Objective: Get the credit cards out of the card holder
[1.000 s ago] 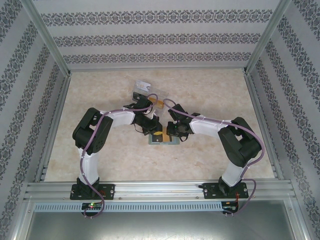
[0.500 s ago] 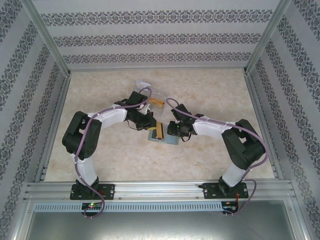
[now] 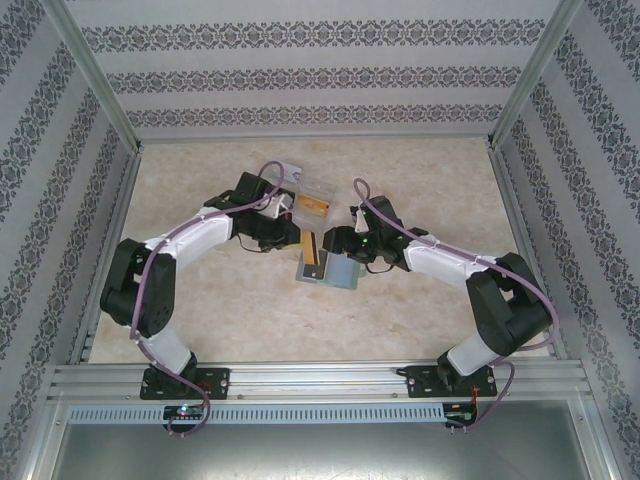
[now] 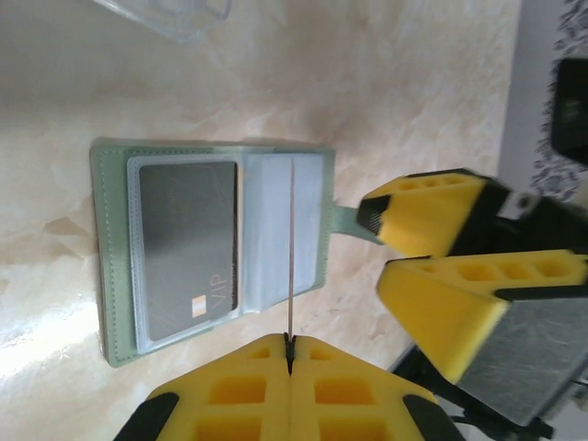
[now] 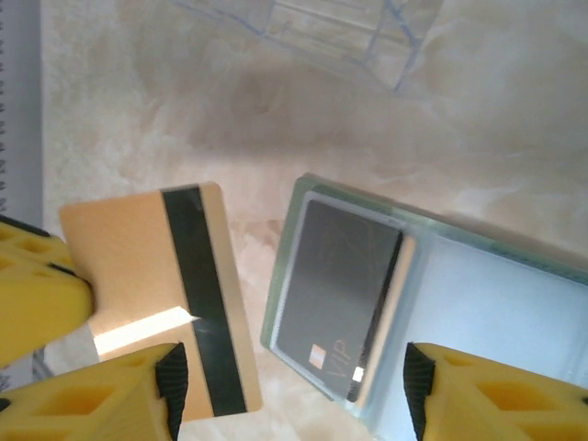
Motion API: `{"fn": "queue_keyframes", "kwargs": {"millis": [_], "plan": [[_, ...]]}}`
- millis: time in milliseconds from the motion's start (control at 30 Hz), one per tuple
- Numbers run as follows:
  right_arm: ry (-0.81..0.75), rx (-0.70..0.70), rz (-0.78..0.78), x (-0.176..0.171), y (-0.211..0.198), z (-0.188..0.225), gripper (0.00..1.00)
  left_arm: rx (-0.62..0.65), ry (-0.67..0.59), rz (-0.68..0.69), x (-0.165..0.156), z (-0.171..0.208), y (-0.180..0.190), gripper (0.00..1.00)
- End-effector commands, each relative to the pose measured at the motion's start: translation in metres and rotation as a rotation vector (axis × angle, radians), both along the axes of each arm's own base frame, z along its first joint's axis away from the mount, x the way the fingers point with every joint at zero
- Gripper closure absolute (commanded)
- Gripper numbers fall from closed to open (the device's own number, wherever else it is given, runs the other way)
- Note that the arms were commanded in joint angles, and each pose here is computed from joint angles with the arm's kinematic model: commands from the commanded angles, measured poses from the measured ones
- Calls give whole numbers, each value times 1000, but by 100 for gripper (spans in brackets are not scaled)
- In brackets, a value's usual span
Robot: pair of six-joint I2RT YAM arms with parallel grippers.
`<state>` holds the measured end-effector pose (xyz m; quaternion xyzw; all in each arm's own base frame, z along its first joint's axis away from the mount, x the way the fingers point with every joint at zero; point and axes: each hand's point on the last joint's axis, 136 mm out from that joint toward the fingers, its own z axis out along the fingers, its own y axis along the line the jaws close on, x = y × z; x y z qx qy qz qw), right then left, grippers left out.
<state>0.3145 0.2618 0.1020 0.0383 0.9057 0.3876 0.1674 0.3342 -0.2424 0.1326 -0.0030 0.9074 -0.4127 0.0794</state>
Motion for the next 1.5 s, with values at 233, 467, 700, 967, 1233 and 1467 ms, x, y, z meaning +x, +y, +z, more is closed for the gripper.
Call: {"fn": "queue_keyframes", "kwargs": {"millis": [233, 467, 700, 967, 1233, 1467], "plan": [[-85, 328, 63, 20, 22, 100, 22, -323, -132, 77, 20, 104, 7, 100], [-127, 494, 116, 20, 33, 139, 39, -385, -166, 102, 22, 132, 10, 100], [-177, 563, 141, 15, 34, 155, 58, -438, -151, 117, 23, 139, 10, 100], [-200, 547, 155, 13, 34, 151, 79, -420, -119, 143, 21, 135, 20, 100], [-271, 290, 191, 6, 32, 119, 100, -148, 12, 187, -8, 90, 53, 66], [-387, -221, 261, 25, 21, 72, 100, 95, -15, 253, -22, 76, 112, 18]]}}
